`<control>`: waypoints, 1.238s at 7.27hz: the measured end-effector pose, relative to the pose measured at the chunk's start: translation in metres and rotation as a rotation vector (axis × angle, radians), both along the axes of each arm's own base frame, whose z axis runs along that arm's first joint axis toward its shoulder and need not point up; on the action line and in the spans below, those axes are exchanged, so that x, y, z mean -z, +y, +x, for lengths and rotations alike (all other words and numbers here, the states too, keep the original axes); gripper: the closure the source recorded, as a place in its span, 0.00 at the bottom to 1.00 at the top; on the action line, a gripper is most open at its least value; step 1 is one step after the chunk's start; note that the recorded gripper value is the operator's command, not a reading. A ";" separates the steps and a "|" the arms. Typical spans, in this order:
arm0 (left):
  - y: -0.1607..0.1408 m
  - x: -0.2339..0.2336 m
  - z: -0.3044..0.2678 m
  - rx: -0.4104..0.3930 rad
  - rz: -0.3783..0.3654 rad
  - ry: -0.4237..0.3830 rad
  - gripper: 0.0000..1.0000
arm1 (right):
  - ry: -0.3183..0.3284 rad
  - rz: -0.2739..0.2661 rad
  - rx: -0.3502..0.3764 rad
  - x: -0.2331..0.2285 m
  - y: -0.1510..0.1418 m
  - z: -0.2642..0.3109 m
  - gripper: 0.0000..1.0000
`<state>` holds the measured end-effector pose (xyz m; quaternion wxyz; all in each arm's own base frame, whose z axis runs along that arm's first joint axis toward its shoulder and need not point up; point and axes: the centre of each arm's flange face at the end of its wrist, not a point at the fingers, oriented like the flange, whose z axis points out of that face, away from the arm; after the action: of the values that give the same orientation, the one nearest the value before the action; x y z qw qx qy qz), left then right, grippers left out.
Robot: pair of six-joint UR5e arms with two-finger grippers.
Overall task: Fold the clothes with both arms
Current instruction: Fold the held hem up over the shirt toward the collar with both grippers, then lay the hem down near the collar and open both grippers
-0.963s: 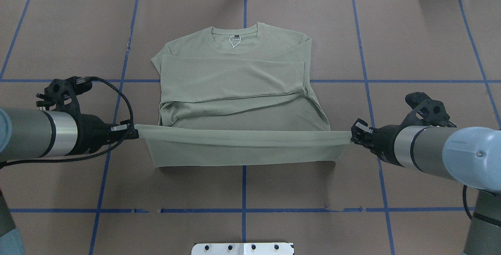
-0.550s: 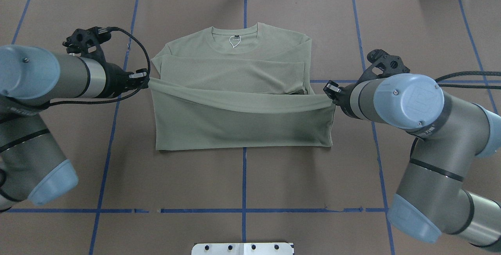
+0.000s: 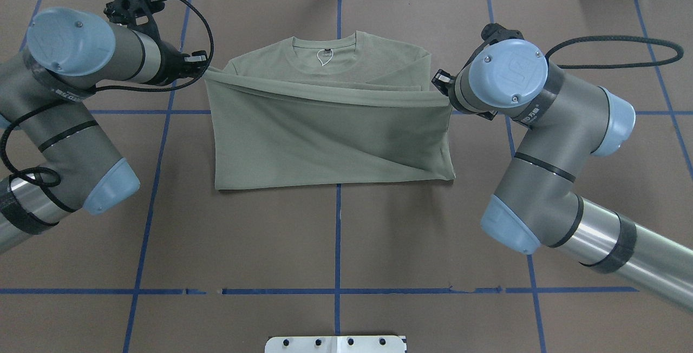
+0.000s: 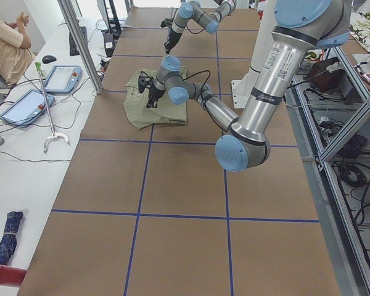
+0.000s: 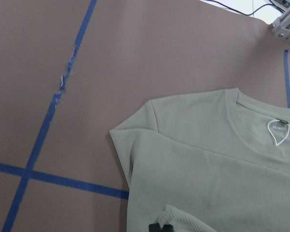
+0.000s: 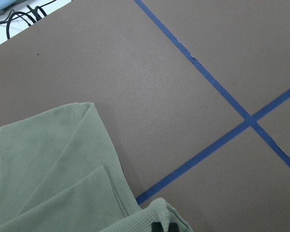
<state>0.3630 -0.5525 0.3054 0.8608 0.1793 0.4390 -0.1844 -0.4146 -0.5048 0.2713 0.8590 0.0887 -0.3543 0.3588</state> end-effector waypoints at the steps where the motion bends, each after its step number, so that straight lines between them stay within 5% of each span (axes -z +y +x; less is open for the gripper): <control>1: -0.015 -0.007 0.003 0.008 0.009 -0.003 1.00 | 0.017 -0.008 0.003 0.002 -0.020 -0.008 1.00; 9: -0.088 -0.059 0.041 0.078 0.056 -0.012 1.00 | 0.037 -0.035 -0.022 -0.035 -0.111 -0.057 1.00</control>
<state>0.4042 -0.6405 0.3639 0.8503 0.2214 0.4316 -0.2045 -0.4713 -0.6157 0.3062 0.8627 0.0843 -0.3311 0.3728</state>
